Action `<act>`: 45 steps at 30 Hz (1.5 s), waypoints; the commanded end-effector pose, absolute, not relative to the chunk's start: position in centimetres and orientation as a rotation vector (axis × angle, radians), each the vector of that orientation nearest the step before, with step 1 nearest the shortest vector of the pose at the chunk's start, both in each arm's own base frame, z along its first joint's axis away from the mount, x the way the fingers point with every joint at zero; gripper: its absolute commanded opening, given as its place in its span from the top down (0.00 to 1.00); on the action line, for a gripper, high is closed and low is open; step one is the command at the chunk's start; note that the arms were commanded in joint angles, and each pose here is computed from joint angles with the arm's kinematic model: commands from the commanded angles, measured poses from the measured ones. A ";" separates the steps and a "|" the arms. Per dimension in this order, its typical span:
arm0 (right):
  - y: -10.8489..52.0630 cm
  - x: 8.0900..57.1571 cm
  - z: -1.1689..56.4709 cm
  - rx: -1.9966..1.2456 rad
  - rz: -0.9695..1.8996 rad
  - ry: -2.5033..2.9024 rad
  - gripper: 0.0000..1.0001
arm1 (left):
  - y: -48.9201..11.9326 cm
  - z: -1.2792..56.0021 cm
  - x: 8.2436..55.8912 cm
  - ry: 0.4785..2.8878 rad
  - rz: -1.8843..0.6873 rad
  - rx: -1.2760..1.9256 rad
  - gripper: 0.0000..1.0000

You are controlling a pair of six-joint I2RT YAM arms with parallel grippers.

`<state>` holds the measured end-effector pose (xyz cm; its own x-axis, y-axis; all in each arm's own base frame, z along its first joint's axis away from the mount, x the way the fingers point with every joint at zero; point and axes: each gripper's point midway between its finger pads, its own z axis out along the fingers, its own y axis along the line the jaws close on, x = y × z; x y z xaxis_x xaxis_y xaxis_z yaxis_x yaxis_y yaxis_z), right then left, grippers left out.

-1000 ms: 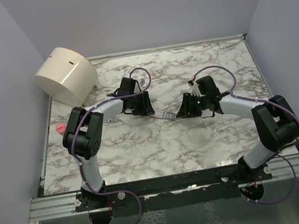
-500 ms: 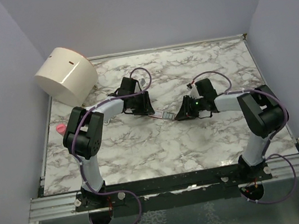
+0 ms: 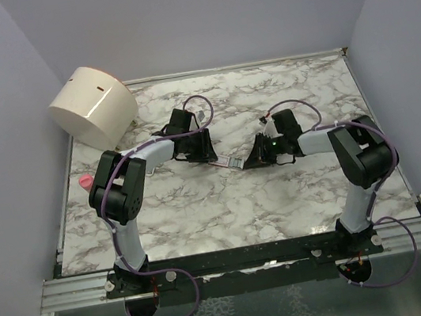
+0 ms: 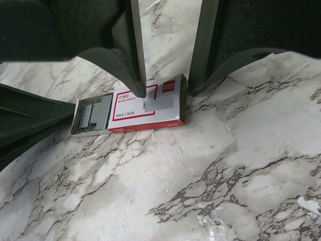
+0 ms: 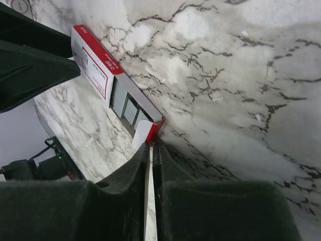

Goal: Unload the staples from the stapler

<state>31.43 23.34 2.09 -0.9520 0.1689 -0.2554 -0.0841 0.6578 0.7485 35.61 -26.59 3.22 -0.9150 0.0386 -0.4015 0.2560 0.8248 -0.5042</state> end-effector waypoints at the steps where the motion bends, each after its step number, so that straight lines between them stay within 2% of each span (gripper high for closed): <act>1: 23.5 32.6 1.9 0.043 1.180 2.569 0.93 | -26.3 1.0 34.3 2.708 -0.755 0.242 0.57; 5: 23.7 32.6 1.8 0.038 1.190 2.574 0.99 | -26.6 0.9 34.1 2.711 -0.759 0.252 0.59; 13: 24.0 32.8 1.1 0.021 1.136 2.627 0.99 | -26.8 0.9 34.0 2.713 -0.756 0.261 0.60; 19: 23.9 32.9 1.5 0.036 1.105 2.642 0.95 | -26.7 1.0 34.0 2.711 -0.746 0.263 0.60; 34: 24.9 33.1 1.9 0.055 1.231 2.596 0.87 | -26.7 1.1 34.0 2.707 -0.746 0.265 0.60; 45: 24.5 33.8 1.2 -0.027 1.138 2.633 0.98 | -26.9 1.1 33.9 2.708 -0.756 0.267 0.60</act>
<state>33.49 24.73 2.10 -0.9620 0.1274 -0.2414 -0.1006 0.6567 0.7474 35.36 -27.27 3.22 -0.9115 0.0566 -0.4073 0.2750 0.8202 -0.5016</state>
